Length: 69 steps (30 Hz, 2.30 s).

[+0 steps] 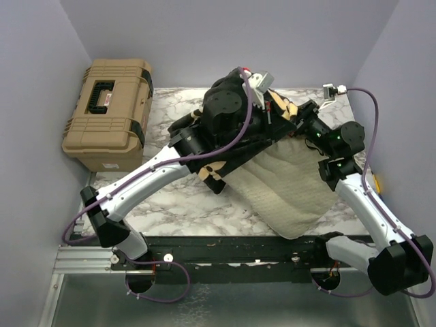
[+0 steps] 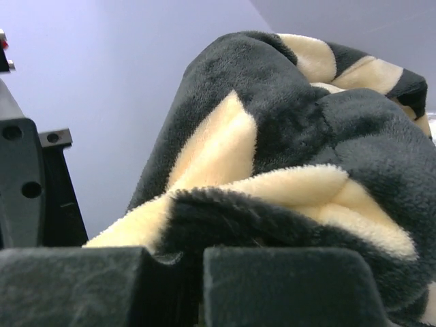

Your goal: Put the pillow into the pillowcase

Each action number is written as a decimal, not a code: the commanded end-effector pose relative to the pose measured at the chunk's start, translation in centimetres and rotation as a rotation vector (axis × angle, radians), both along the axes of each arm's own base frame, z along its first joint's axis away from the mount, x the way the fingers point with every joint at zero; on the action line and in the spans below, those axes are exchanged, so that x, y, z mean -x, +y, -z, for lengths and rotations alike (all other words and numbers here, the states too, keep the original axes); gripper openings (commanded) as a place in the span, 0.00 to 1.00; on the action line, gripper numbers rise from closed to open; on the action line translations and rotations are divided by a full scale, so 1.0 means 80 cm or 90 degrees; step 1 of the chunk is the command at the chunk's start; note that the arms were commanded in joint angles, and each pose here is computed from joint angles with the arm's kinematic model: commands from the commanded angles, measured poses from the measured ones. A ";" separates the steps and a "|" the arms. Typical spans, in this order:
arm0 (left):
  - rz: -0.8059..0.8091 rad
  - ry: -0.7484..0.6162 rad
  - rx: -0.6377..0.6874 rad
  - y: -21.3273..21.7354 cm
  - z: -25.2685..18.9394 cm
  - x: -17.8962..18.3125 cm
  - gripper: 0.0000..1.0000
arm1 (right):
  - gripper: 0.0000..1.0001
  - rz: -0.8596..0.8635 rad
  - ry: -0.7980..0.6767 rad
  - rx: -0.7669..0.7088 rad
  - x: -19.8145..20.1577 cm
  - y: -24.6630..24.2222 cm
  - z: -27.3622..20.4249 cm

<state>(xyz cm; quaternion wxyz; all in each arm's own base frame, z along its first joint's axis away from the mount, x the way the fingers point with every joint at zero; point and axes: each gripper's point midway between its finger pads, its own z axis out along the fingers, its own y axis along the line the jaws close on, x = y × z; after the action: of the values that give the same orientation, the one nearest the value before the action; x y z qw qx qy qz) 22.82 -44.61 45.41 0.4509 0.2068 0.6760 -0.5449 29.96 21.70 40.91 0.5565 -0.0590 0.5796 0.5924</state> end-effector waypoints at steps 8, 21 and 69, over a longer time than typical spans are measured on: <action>0.140 0.011 0.132 -0.015 -0.031 0.118 0.00 | 0.00 0.094 -0.002 -0.118 -0.014 -0.041 -0.040; 0.224 0.019 0.127 -0.101 -0.026 0.174 0.00 | 0.00 0.149 0.059 -0.122 -0.047 -0.049 0.009; -0.169 0.484 -0.105 0.180 0.417 -0.017 0.94 | 0.95 0.105 0.585 0.470 0.027 -0.114 0.367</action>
<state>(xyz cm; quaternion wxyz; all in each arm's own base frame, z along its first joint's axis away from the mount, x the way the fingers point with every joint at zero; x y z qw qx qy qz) 24.32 -26.31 10.54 0.2202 -0.0699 0.9067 -0.3528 32.25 8.92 12.73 0.2969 0.0923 0.9214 0.2331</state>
